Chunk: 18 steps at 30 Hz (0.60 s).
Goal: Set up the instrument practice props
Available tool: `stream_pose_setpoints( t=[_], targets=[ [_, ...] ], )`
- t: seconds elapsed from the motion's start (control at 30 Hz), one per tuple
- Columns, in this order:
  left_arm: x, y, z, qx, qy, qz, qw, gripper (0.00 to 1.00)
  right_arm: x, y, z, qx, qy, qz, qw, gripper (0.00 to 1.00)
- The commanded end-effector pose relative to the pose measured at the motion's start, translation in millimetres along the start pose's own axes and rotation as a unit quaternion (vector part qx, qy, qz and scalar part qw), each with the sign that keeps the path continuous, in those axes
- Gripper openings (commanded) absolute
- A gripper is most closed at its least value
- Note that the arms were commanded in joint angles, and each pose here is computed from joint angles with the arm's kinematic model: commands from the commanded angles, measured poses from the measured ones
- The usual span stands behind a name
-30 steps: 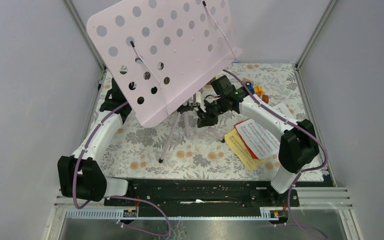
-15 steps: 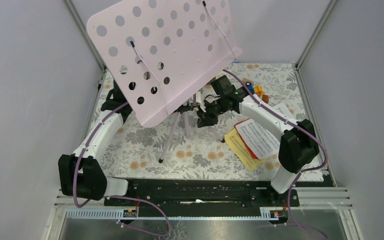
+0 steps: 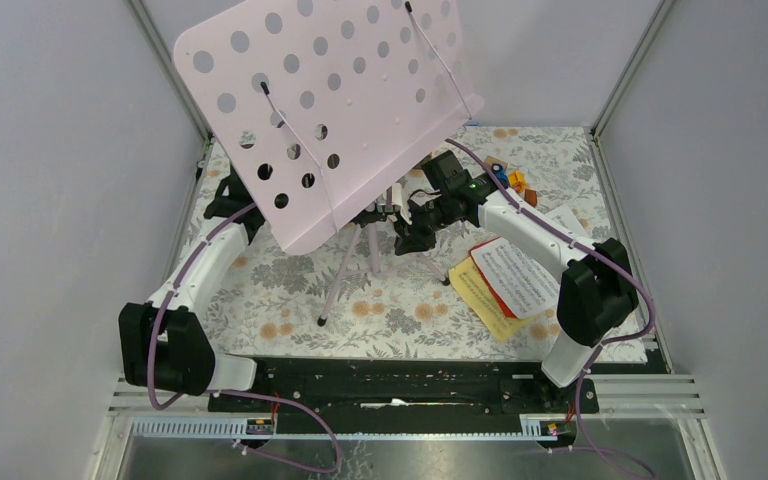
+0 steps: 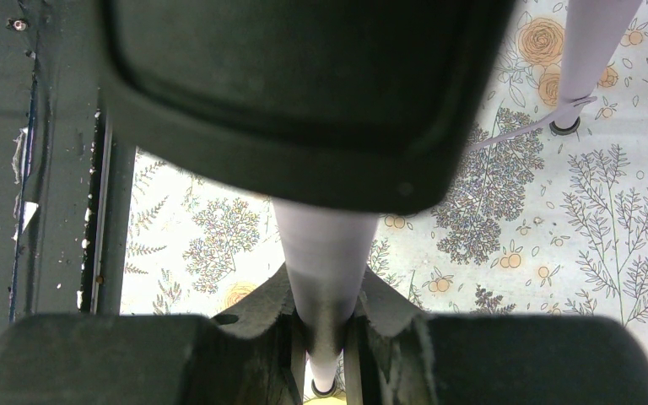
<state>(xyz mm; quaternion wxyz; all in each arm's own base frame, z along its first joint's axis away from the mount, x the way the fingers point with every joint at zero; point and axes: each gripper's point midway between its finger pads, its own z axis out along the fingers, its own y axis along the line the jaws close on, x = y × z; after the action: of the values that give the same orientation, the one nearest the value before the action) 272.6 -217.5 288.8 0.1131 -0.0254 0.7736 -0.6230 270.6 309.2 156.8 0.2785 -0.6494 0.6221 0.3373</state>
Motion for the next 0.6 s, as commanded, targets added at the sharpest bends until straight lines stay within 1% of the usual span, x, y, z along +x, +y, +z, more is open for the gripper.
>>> stream_pose_setpoints(
  t=[0.0,0.13,0.3,0.57],
  targets=[
    [-5,-12,0,0.010,-0.001,0.023,1.000,0.37,59,-13,7,0.021,0.103,0.000,0.994,0.00],
    [-3,-10,-1,0.012,-0.003,0.031,0.999,0.31,58,-14,6,0.023,0.103,-0.002,0.994,0.00],
    [-1,-6,-2,0.008,-0.010,0.058,0.998,0.22,56,-15,5,0.024,0.102,-0.004,0.994,0.00],
    [-2,5,-2,-0.002,-0.018,0.142,0.990,0.04,57,-15,6,0.025,0.104,-0.004,0.994,0.00]
  ],
)
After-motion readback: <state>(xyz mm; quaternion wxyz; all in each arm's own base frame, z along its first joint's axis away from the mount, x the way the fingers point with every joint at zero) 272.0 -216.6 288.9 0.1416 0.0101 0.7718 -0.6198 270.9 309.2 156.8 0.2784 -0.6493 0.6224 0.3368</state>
